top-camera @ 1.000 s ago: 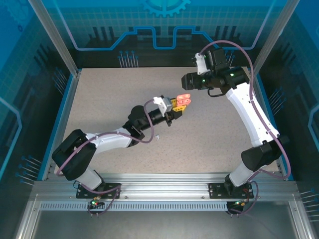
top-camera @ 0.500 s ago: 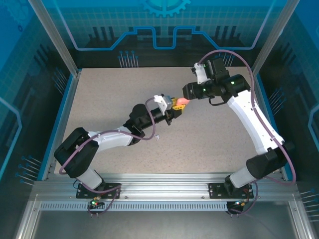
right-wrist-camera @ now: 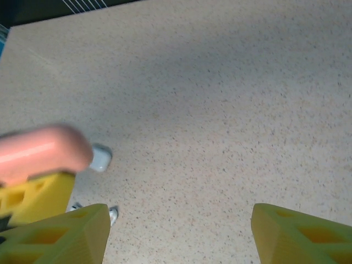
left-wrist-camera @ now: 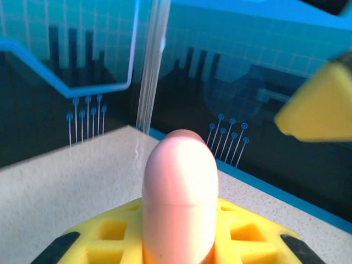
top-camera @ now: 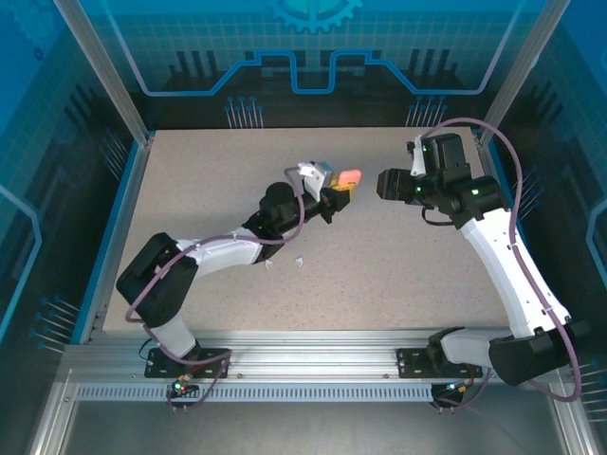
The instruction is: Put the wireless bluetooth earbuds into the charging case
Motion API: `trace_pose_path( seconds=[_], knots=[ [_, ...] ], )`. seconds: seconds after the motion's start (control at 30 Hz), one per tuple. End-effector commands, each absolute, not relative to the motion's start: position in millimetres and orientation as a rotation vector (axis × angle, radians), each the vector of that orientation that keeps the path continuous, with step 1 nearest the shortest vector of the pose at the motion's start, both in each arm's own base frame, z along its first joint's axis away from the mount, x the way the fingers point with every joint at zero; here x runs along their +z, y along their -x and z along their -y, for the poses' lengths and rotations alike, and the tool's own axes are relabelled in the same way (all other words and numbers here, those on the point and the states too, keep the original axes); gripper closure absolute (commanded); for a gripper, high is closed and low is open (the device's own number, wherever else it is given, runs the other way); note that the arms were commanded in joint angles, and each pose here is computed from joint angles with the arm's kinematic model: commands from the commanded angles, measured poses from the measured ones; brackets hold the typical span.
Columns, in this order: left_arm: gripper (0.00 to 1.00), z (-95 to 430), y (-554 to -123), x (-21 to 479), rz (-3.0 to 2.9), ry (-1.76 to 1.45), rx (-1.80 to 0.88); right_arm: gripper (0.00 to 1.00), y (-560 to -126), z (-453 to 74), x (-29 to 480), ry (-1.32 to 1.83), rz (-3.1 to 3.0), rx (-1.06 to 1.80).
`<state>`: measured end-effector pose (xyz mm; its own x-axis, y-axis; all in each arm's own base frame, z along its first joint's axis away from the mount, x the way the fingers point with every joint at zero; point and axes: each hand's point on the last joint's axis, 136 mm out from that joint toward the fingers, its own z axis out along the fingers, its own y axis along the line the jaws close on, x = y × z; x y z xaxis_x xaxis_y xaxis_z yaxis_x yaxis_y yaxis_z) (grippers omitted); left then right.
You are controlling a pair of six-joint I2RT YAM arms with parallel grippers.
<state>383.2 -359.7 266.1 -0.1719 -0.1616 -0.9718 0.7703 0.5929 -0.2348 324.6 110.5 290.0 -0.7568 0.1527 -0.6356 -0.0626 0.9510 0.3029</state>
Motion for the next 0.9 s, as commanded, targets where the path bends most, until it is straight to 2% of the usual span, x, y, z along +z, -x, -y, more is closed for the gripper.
trace_pose_path(
  seconds=[0.0, 0.4, 0.6, 0.87],
  knots=[
    [1.0, 361.0, -408.3, 215.0, -1.808, -0.361, -0.941, 0.3, -321.2, -106.5, 267.3, -0.169, -2.422, 0.418],
    [1.0, 396.3, -465.0, 96.2, -2.433, 0.111, -1.094, 0.27, -296.9, -97.3, 222.8, -0.241, -2.472, 0.406],
    [1.0, 412.2, -486.1, 65.0, -2.568, 0.224, -1.124, 0.27, -297.8, -98.3, 213.9, -0.242, -2.489, 0.405],
    [0.97, 424.6, -508.3, 47.2, -2.688, 0.255, -1.046, 0.27, -298.7, -96.9, 215.7, -0.242, -2.486, 0.394]
  ],
)
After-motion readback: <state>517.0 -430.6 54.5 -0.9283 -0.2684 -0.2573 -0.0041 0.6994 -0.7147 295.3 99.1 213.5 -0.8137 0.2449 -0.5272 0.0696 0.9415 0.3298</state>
